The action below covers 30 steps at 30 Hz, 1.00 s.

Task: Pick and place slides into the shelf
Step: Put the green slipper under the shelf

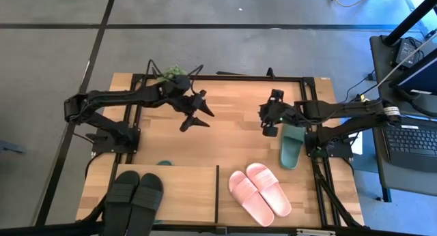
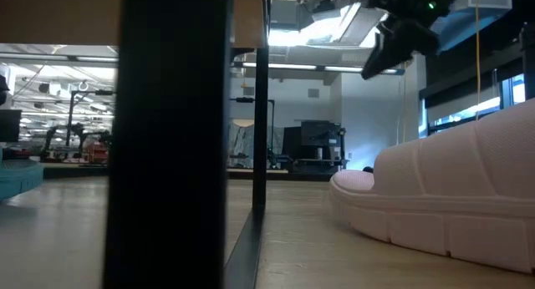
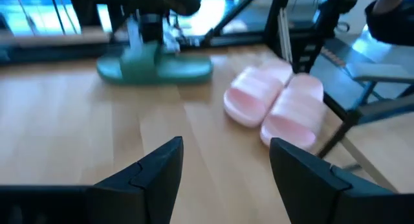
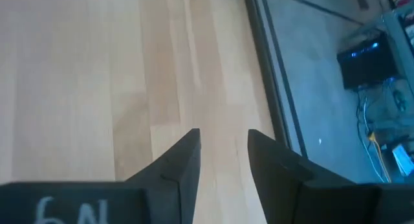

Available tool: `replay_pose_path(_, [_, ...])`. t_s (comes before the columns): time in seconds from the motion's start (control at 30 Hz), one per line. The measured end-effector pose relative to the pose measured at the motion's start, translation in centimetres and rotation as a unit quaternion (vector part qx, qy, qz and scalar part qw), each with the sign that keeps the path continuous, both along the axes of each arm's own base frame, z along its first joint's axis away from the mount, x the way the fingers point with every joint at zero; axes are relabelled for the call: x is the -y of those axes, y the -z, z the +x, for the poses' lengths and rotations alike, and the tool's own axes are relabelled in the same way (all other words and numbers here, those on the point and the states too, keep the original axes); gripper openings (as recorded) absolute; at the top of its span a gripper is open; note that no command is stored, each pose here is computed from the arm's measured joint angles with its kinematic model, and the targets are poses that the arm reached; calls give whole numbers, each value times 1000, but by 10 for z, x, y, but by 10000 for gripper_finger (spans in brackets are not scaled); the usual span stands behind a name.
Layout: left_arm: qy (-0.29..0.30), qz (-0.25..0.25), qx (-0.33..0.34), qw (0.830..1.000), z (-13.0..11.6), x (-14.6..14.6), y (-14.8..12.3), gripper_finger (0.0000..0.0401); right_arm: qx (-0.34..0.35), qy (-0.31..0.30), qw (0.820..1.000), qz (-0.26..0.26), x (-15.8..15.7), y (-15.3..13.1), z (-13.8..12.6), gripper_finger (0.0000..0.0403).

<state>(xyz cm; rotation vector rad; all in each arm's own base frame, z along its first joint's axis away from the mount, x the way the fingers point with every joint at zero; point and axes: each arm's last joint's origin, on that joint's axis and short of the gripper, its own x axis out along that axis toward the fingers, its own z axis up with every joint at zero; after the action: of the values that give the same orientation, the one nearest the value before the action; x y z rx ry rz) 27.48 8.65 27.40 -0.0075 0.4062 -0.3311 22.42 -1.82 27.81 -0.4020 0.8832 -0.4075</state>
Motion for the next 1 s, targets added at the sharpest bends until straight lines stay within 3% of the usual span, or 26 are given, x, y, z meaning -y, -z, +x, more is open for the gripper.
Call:
replay_pose_path(0.3, [-8,18,93,996,1,-1,12,221,-52,44,997,23,8,43,-28,130])
replay_pose_path(0.73, [-29,27,148,988,-11,3,40,221,-42,126,988,79,7,25,-33,130])
replay_pose_path(1.0, [-29,27,144,989,-12,6,44,221,-93,217,959,155,4,26,-52,130])
